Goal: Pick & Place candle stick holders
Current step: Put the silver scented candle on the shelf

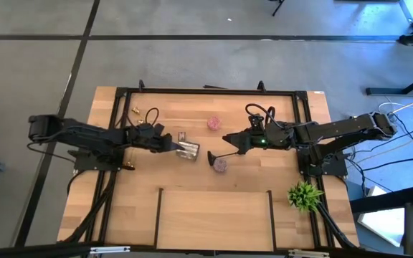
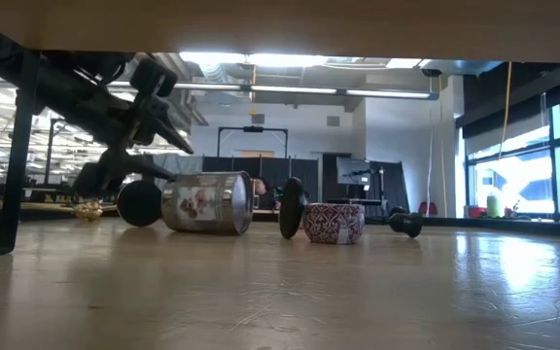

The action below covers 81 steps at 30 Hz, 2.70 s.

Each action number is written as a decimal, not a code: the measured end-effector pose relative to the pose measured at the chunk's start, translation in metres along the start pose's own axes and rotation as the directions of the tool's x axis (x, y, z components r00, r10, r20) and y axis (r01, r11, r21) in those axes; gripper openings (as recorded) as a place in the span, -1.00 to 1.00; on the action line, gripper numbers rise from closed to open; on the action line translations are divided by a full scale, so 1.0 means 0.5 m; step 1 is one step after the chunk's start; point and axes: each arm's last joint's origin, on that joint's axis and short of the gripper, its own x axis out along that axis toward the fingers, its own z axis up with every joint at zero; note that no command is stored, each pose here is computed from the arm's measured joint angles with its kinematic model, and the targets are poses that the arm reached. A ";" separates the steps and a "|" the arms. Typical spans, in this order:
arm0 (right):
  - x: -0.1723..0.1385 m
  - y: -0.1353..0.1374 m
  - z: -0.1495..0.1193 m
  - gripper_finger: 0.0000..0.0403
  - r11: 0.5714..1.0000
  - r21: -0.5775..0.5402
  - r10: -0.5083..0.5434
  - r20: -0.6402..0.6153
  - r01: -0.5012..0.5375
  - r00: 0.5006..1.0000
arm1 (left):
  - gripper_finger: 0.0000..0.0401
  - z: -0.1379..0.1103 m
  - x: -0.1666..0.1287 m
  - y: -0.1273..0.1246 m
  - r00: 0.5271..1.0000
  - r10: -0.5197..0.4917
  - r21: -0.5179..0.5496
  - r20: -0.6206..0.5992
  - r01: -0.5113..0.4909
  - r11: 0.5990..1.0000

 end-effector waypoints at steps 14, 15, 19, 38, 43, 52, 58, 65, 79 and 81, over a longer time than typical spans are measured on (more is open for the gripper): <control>0.000 0.000 0.000 0.14 1.000 0.000 -0.001 -0.001 0.001 1.000 | -0.25 0.002 0.015 -0.005 0.999 -0.054 -0.021 0.004 0.054 0.998; 0.000 0.000 0.000 0.14 1.000 0.000 -0.001 -0.001 0.001 1.000 | -0.29 0.002 0.015 -0.005 0.998 -0.055 -0.021 0.004 0.055 0.998; 0.000 0.000 -0.001 0.14 1.000 -0.001 0.003 -0.009 -0.003 1.000 | -0.43 0.001 0.015 -0.005 0.999 -0.053 -0.020 0.008 0.054 0.998; -0.001 -0.007 -0.007 0.14 0.999 0.025 -0.030 -0.042 0.031 0.999 | -0.53 -0.012 0.016 -0.008 0.999 -0.047 -0.013 0.028 0.047 0.999; 0.009 -0.026 -0.021 0.14 0.986 0.109 -0.113 -0.103 0.124 0.988 | -0.53 -0.011 0.016 -0.008 0.998 -0.046 -0.020 0.031 0.047 0.999; 0.126 -0.077 -0.066 -0.17 0.949 0.238 -0.154 -0.216 0.205 0.964 | -0.53 -0.011 0.016 -0.010 0.998 -0.054 -0.019 0.033 0.055 0.998; 0.180 -0.106 -0.081 -0.54 0.931 0.296 -0.150 -0.220 0.213 0.964 | -0.53 -0.011 0.015 -0.012 0.997 -0.065 -0.018 0.031 0.066 0.998; 0.197 -0.130 -0.075 -0.80 0.918 0.303 -0.192 -0.225 0.256 0.955 | -0.53 -0.011 0.015 -0.013 0.997 -0.072 -0.018 0.027 0.072 0.997; 0.203 -0.144 -0.051 -0.83 0.912 0.310 -0.210 -0.206 0.267 0.956 | -0.52 -0.013 0.016 0.000 1.000 -0.003 -0.034 0.024 0.004 0.999; 0.208 -0.151 -0.051 -0.83 0.910 0.307 -0.223 -0.208 0.280 0.953 | -0.51 -0.013 0.016 0.000 1.000 -0.001 -0.034 0.027 0.002 0.999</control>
